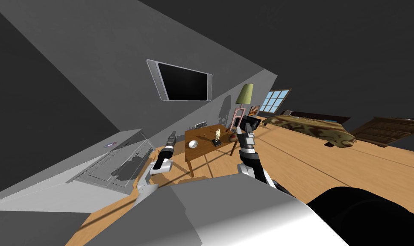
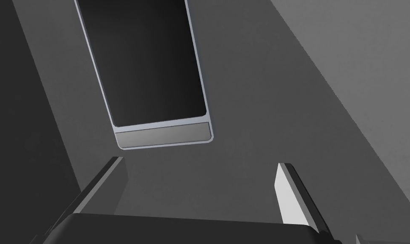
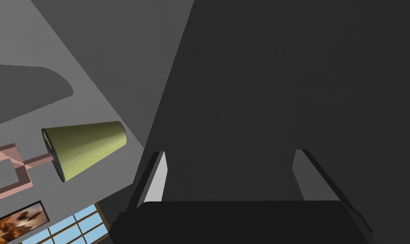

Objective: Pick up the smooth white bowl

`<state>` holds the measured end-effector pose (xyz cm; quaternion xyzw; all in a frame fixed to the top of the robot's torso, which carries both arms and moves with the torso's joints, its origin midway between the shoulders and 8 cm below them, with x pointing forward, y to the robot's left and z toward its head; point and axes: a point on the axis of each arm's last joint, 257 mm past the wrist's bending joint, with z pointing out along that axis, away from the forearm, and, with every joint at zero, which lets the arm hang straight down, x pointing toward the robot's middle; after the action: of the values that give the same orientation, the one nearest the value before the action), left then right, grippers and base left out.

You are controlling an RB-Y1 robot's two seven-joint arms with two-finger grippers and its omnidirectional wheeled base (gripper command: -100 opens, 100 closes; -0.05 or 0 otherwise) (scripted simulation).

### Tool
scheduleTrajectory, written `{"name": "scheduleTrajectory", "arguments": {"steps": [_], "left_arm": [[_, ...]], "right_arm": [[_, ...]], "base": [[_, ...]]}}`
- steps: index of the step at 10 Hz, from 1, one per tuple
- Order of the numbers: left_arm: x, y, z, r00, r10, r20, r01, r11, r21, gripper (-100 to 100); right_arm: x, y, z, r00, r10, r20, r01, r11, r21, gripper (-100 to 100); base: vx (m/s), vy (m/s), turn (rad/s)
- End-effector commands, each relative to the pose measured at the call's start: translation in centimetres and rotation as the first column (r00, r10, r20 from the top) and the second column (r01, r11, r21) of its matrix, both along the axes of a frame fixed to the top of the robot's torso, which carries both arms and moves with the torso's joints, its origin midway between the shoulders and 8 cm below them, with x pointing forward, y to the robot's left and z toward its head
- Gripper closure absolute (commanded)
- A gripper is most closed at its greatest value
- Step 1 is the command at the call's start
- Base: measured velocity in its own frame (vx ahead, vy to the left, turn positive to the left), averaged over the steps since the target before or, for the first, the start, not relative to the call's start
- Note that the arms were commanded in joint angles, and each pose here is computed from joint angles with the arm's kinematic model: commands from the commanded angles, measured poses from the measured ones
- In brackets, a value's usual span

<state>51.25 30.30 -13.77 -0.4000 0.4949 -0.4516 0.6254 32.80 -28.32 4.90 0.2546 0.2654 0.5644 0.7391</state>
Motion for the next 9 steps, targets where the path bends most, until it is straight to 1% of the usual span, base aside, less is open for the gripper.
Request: {"name": "scheduleTrajectory", "arguments": {"steps": [1,2,3,4,5,6,7,8,9], "left_arm": [[1.3,0.8,-1.6,0.998,0.018,-0.056,-0.018,1.000,-0.001,-100],[1.4,1.1,-2.6,0.996,0.024,-0.084,-0.024,1.000,-0.003,-100],[2.2,1.4,-3.9,0.991,0.036,-0.131,-0.037,0.999,-0.007,-100],[2.8,1.7,-4.9,0.985,0.044,-0.165,-0.046,0.999,-0.011,-100],[2.8,1.9,-6.0,0.979,0.050,-0.196,-0.053,0.998,-0.013,-100],[3.4,2.2,-7.4,0.969,0.058,-0.240,-0.064,0.998,-0.019,-100],[3.4,2.3,-7.9,0.965,0.061,-0.253,-0.068,0.998,-0.019,-100],[3.9,2.5,-9.2,0.952,0.067,-0.299,-0.079,0.997,-0.027,-100],[3.8,2.6,-9.8,0.948,0.069,-0.312,-0.082,0.996,-0.027,-100]], "right_arm": [[0.0,0.0,0.0,1.000,0.000,0.000,0.000,1.000,0.000,0],[0.0,0.0,0.0,1.000,0.000,0.000,0.000,1.000,0.000,0],[0.0,0.0,0.0,1.000,0.000,0.000,0.000,1.000,0.000,0],[0.0,0.0,0.0,1.000,0.000,0.000,0.000,1.000,0.000,0],[0.0,0.0,0.0,1.000,0.000,0.000,0.000,1.000,0.000,0],[0.0,0.0,0.0,1.000,0.000,0.000,0.000,1.000,0.000,0],[0.0,0.0,0.0,1.000,0.000,0.000,0.000,1.000,0.000,0],[0.0,0.0,0.0,1.000,0.000,0.000,0.000,1.000,0.000,0],[0.0,0.0,0.0,1.000,0.000,0.000,0.000,1.000,0.000,0]], "base": [[-0.001,-0.027,-0.016],[0.001,-0.024,-0.009],[0.002,-0.023,-0.014],[0.005,-0.030,-0.029],[0.005,-0.024,-0.005],[0.010,-0.028,-0.012],[0.010,-0.020,-0.008],[0.009,-0.019,-0.014],[0.011,-0.017,-0.014]]}}
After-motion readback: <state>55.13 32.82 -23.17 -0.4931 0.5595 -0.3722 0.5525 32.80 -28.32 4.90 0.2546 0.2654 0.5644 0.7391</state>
